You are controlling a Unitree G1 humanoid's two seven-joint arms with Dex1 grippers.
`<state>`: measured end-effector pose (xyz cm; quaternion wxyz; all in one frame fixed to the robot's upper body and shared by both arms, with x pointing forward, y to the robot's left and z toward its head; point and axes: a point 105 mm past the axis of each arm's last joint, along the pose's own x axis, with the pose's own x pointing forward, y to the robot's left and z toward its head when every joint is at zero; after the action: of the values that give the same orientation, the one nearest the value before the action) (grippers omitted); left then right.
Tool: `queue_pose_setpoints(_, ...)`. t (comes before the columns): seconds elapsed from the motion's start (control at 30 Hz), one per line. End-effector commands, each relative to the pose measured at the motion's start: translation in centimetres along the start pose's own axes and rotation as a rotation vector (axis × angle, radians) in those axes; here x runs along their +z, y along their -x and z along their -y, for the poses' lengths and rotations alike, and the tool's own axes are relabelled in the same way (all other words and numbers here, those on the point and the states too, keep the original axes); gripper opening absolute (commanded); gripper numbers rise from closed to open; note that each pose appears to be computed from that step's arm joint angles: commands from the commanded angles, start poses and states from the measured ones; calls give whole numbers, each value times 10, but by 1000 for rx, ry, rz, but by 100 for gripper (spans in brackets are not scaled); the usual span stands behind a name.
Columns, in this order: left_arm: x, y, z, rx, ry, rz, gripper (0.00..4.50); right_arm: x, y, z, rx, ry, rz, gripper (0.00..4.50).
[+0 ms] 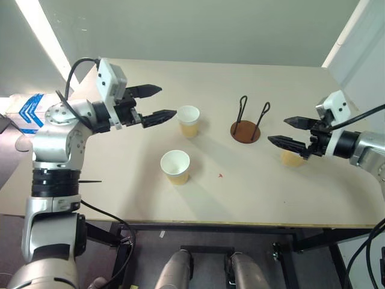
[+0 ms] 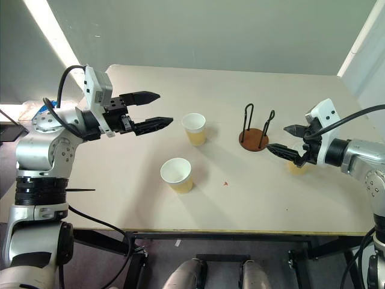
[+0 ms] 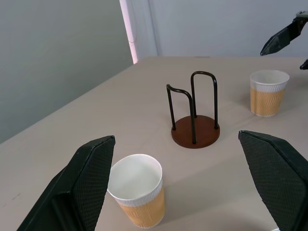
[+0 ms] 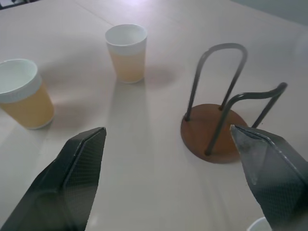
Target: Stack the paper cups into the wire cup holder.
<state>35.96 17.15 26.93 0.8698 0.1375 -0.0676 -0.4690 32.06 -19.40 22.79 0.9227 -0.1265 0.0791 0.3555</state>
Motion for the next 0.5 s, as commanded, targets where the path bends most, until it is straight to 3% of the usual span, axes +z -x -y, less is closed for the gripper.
queue_pose_setpoints(0.03, 15, 0, -4, 12, -45, 43, 450, 10, 1, 18, -125, 9, 4, 444)
queue_pose_setpoints(0.5, 15, -5, -6, 12, -57, 56, 450, 1, -32, 20, -98, -68, -93, 444)
